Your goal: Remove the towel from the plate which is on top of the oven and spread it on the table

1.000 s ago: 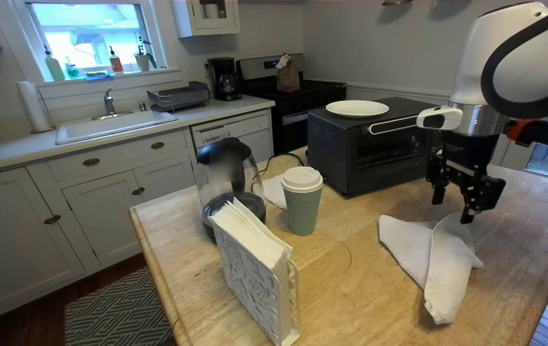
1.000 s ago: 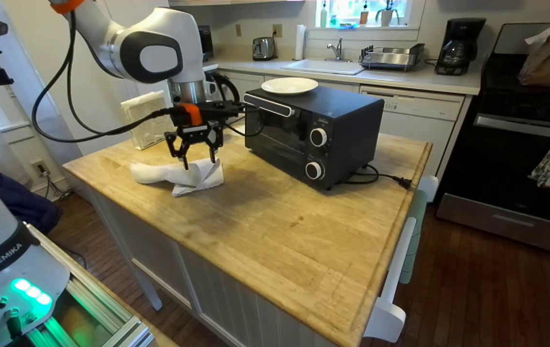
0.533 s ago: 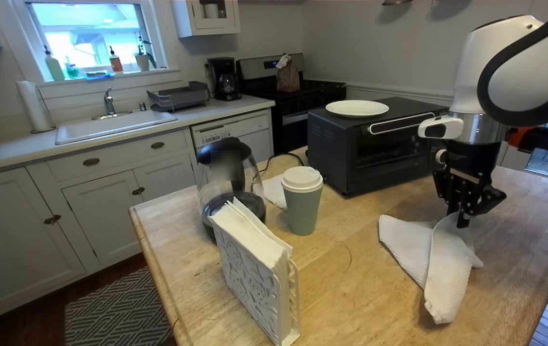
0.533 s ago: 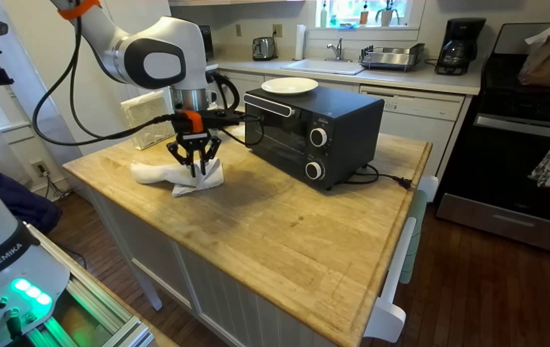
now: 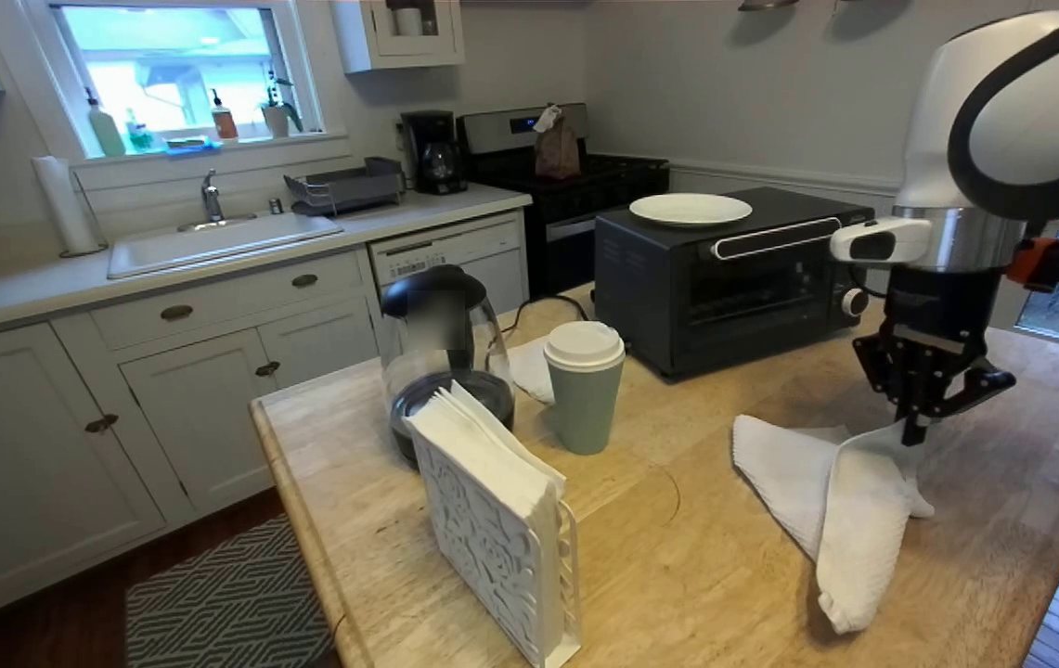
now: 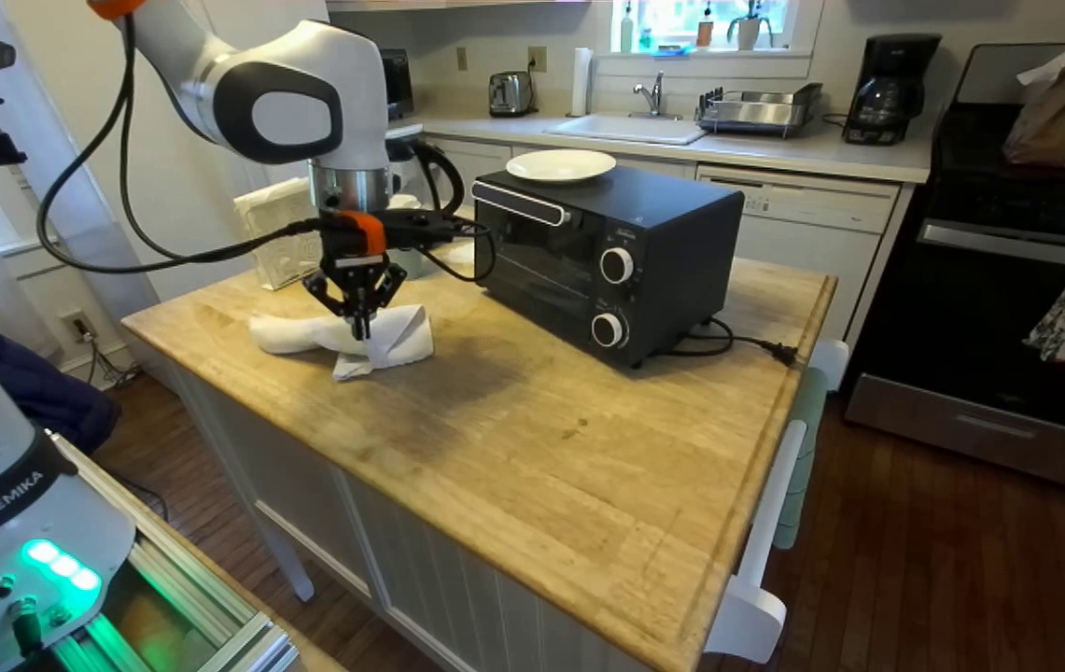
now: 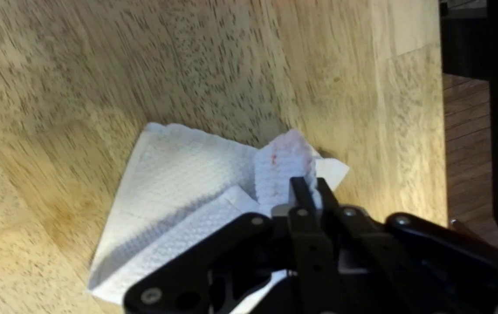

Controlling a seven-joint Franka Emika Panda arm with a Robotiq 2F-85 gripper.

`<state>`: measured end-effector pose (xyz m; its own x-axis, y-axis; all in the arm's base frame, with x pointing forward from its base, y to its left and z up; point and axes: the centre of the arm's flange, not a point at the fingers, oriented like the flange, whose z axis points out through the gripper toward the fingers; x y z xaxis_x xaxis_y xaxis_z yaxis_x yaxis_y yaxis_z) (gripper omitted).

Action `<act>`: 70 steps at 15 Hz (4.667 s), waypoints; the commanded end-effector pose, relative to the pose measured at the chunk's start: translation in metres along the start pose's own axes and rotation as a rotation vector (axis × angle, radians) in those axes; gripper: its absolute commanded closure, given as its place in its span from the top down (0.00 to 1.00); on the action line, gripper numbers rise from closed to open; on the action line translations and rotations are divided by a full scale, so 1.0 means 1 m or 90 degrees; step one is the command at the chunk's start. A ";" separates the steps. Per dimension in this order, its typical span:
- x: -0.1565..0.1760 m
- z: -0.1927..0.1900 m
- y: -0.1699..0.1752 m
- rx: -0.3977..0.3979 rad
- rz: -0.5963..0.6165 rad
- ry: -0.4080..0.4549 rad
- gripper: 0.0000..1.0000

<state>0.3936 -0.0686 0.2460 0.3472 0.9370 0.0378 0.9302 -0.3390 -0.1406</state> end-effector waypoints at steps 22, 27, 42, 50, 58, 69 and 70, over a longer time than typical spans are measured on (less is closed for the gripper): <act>0.042 -0.019 -0.063 -0.041 -0.202 -0.013 1.00; 0.042 -0.025 -0.036 -0.028 -0.211 -0.012 1.00; 0.037 -0.046 -0.014 -0.151 -0.277 0.013 1.00; 0.045 -0.018 -0.044 -0.089 -0.392 0.022 1.00; 0.053 0.001 -0.071 -0.073 -0.509 0.084 1.00; 0.042 0.025 -0.092 0.062 -0.707 0.154 1.00; 0.039 0.026 -0.089 0.050 -0.714 0.153 1.00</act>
<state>0.3559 0.0177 0.2397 -0.6136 0.6950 0.3747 0.7425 0.6693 -0.0257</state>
